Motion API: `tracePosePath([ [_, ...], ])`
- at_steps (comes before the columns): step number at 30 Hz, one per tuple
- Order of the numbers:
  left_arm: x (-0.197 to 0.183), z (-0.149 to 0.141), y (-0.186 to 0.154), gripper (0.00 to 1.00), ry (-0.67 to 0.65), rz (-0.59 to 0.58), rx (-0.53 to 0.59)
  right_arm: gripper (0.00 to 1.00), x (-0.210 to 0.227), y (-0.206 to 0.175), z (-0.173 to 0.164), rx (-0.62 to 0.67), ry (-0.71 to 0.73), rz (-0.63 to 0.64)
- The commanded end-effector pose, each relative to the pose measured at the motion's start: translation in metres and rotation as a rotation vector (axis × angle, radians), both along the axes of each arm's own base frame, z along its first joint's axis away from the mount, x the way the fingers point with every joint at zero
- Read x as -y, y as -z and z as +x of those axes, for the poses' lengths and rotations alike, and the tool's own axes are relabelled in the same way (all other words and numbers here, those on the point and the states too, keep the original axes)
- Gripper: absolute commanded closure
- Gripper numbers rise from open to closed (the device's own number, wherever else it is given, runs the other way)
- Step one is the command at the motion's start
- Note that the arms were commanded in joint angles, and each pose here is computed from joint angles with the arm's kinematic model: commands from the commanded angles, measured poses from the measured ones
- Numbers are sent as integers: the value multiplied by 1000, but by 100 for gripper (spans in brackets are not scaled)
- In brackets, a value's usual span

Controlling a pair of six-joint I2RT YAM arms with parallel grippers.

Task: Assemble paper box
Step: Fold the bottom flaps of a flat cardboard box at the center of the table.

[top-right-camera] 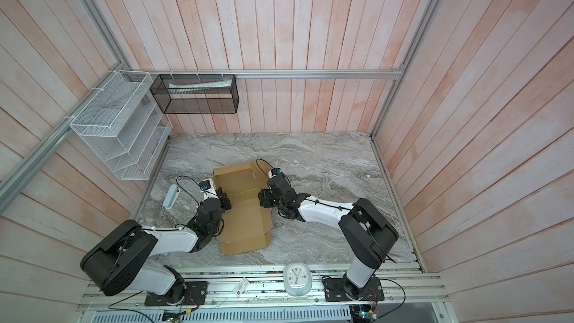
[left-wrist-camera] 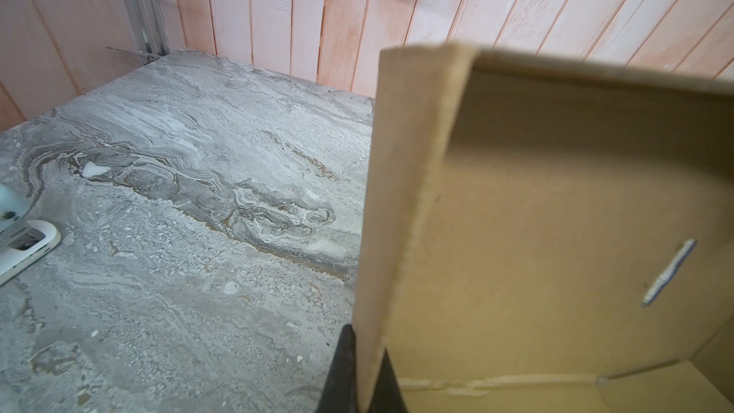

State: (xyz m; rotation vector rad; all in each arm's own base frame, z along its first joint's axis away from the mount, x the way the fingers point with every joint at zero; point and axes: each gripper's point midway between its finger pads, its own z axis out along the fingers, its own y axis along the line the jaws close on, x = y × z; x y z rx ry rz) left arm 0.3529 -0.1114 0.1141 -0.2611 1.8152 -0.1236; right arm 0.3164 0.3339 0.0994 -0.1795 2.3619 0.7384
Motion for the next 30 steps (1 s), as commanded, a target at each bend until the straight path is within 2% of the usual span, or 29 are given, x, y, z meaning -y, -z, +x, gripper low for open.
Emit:
tracePosePath([
  [1, -2, -3, -6, 100, -11, -24, 19, 44, -9, -8, 9, 20, -4, 31],
  [12, 0, -1, 0, 100, -2, -10, 2, 44, -19, -24, 16, 68, -30, 41],
  [30, 3, -1, 6, 100, -2, -11, -15, 44, -51, -28, 18, 84, -113, 42],
])
